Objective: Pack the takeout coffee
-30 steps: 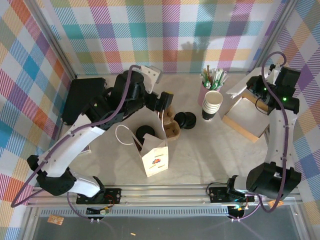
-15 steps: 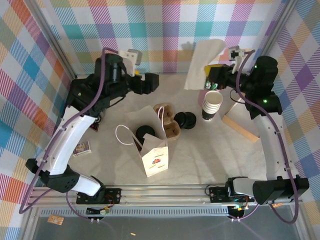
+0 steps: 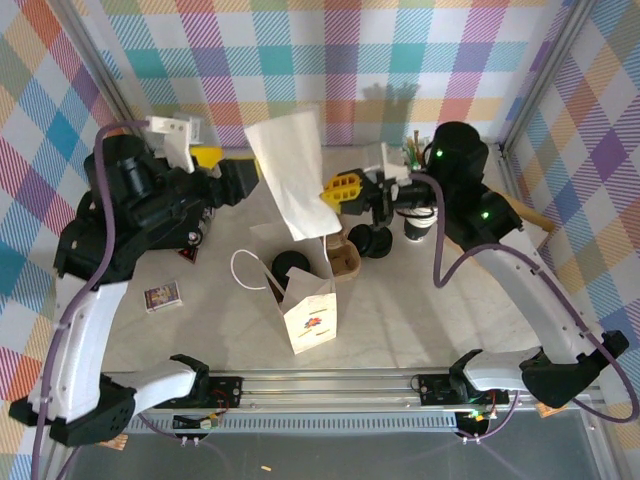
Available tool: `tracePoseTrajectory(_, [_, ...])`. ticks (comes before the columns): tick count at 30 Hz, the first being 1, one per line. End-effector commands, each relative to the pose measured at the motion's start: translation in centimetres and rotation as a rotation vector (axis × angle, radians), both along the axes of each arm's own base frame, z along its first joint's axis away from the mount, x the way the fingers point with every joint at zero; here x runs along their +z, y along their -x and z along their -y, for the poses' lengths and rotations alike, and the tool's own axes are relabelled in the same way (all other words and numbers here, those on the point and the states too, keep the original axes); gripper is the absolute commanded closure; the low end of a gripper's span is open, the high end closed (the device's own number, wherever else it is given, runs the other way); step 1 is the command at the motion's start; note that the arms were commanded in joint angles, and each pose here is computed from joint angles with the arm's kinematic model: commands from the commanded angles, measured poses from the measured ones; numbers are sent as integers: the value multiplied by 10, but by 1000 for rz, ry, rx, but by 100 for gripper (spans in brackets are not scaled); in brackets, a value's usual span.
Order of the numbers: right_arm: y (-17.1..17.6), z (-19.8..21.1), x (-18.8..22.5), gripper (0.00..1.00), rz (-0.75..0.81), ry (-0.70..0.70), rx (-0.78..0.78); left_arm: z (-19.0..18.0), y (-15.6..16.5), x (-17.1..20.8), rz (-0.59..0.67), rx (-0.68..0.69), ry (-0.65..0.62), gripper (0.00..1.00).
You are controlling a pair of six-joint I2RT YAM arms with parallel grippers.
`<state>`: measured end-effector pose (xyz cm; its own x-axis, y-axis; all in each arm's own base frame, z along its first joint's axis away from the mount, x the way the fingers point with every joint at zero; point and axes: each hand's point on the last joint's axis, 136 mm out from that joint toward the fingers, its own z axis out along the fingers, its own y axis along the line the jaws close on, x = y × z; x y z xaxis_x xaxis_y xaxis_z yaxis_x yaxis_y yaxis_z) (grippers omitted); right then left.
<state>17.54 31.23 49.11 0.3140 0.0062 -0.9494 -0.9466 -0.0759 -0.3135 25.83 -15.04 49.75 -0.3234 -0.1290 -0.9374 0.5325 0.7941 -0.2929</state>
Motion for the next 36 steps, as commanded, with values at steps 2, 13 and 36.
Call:
tracePoseTrajectory(2, [10, -13, -26, 100, 118, 7, 51, -11, 13, -13, 24, 13, -47, 7])
tracePoseTrajectory(13, [35, -37, -105, 100, 89, 46, 82, -99, 31, -34, 143, 443, -161, 8])
tracePoseTrajectory(36, [18, -45, -157, 100, 149, 139, 73, -99, 16, -34, 150, 469, -194, 8])
